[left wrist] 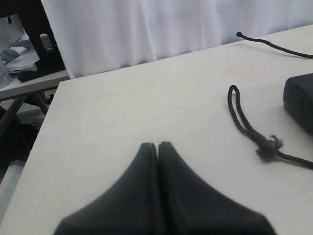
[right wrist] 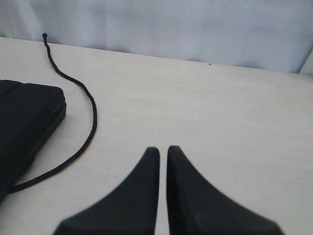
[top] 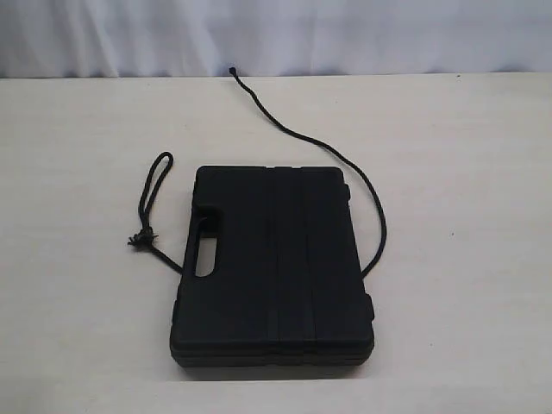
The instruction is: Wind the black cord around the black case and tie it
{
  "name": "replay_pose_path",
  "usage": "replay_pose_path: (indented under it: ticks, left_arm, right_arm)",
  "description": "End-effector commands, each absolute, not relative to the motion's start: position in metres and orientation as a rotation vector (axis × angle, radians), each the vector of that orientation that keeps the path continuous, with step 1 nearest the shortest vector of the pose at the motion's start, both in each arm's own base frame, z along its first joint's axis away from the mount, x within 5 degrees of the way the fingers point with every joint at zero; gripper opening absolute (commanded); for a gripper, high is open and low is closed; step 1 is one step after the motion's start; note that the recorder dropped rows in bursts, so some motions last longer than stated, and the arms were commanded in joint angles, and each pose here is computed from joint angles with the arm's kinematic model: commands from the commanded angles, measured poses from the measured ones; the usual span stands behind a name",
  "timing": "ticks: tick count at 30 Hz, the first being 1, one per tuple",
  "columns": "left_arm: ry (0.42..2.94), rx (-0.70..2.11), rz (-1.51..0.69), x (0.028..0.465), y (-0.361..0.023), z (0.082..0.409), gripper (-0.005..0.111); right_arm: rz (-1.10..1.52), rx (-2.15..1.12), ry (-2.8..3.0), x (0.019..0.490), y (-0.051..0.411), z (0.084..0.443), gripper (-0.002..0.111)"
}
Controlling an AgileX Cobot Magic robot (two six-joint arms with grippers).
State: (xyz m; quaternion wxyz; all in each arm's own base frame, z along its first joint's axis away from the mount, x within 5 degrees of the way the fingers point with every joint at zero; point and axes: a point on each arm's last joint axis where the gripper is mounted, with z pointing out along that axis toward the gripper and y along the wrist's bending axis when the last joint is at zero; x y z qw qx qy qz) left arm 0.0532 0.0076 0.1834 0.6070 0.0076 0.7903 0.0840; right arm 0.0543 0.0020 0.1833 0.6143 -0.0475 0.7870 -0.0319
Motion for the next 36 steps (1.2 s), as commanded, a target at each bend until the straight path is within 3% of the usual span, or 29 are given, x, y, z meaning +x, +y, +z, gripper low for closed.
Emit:
replay_pose_path:
  ticks: [1, 10, 15, 20, 22, 23, 25, 32, 36]
  left_arm:
    - [1.818, 0.022, 0.198, 0.053, 0.008, 0.183, 0.000]
    - [1.686, -0.080, 0.060, 0.056, 0.004, 0.195, 0.000]
    - [1.435, -0.173, -0.012, 0.055, 0.007, 0.217, 0.000]
    - [1.326, -0.178, 0.003, 0.053, 0.008, 0.226, 0.000]
    - [1.252, -0.295, -0.142, 0.052, 0.009, 0.231, 0.000]
    - [1.141, -0.447, -0.354, 0.050, 0.011, 0.237, 0.000]
    - [1.048, -0.585, -0.581, 0.049, 0.011, 0.240, 0.000]
    - [0.944, -0.555, -0.587, 0.044, 0.013, 0.249, 0.000]
    - [0.908, -0.478, -0.529, 0.039, 0.011, 0.282, 0.000]
  right_arm:
    - [-0.124, -0.141, 1.753, 0.055, 0.001, 0.188, 0.005]
    - [-0.256, -0.261, 1.671, 0.056, 0.000, 0.195, 0.005]
    - [0.034, 0.123, 1.430, 0.056, -0.004, 0.218, 0.005]
    - [0.095, 0.327, 1.189, 0.049, -0.017, 0.235, 0.005]
    - [0.279, 0.457, 1.138, 0.049, -0.017, 0.236, 0.005]
    - [0.454, 0.569, 1.110, 0.050, -0.017, 0.235, 0.005]
    - [0.502, 0.597, 1.114, 0.050, -0.016, 0.234, 0.005]
    - [0.488, 0.578, 1.116, 0.050, -0.015, 0.237, 0.005]
    - [0.385, 0.405, 1.135, 0.045, -0.009, 0.265, 0.005]
